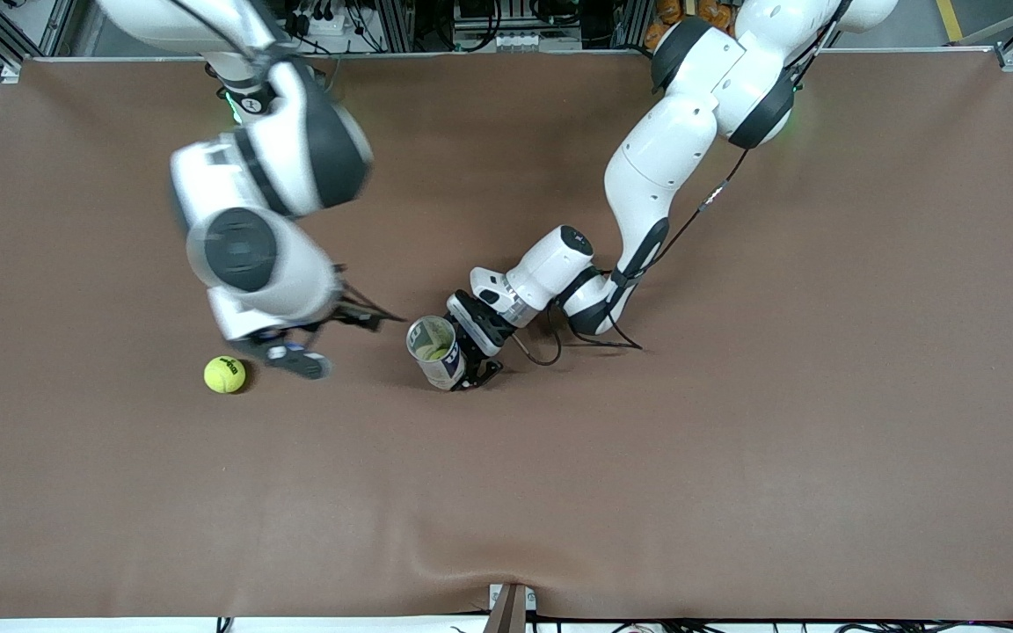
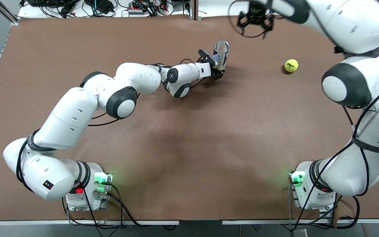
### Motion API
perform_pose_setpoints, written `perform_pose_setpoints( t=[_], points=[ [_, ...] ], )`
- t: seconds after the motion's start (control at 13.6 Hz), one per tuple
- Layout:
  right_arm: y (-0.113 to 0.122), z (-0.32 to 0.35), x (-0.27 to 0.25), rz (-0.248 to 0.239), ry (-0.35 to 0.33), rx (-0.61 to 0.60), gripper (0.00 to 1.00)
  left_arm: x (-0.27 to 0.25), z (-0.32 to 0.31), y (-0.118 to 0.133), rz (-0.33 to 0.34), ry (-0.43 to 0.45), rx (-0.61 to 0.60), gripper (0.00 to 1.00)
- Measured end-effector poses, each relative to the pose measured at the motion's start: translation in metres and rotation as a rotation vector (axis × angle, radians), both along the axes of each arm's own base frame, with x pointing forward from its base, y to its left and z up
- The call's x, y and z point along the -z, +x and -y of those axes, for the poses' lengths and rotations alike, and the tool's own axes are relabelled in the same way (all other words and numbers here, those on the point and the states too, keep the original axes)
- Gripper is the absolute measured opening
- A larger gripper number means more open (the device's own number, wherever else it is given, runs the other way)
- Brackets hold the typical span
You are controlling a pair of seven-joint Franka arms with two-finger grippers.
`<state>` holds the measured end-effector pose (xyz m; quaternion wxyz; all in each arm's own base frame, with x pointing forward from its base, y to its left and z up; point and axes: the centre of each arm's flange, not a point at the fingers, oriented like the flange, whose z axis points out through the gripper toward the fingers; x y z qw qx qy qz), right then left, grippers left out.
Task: Insert tennis ball vertically with right arm
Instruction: 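Move the right gripper to the second yellow tennis ball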
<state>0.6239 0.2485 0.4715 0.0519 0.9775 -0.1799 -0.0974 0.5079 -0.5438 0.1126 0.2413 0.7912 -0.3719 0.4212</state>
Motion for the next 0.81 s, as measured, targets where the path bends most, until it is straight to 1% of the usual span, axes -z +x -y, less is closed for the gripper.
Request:
perform_pose_setpoints(
  t=[0.15,0.22,0.37,0.51,0.73,0.81],
  points=[
    [0.013,0.064,-0.021,0.001,0.025,0.008,1.00,0.000,-0.001,0.001,0.000,0.000,-0.001,0.80],
    [0.017,0.093,-0.026,-0.006,0.035,0.002,1.00,0.000,-0.001,0.001,0.000,0.000,-0.002,0.80],
    [0.025,0.141,-0.020,-0.030,0.049,-0.041,1.00,0.000,-0.001,0.001,0.000,0.000,-0.002,0.80],
    [0.031,0.188,-0.004,-0.049,0.064,-0.084,1.00,0.000,-0.003,0.003,0.001,-0.001,-0.005,0.80],
    [0.040,0.243,0.050,-0.040,0.082,-0.152,1.00,0.000,-0.008,0.008,0.001,-0.001,-0.015,0.80],
    [0.040,0.250,0.073,-0.037,0.068,-0.166,1.00,0.000,-0.011,0.011,0.001,-0.001,-0.020,0.80]
  ],
)
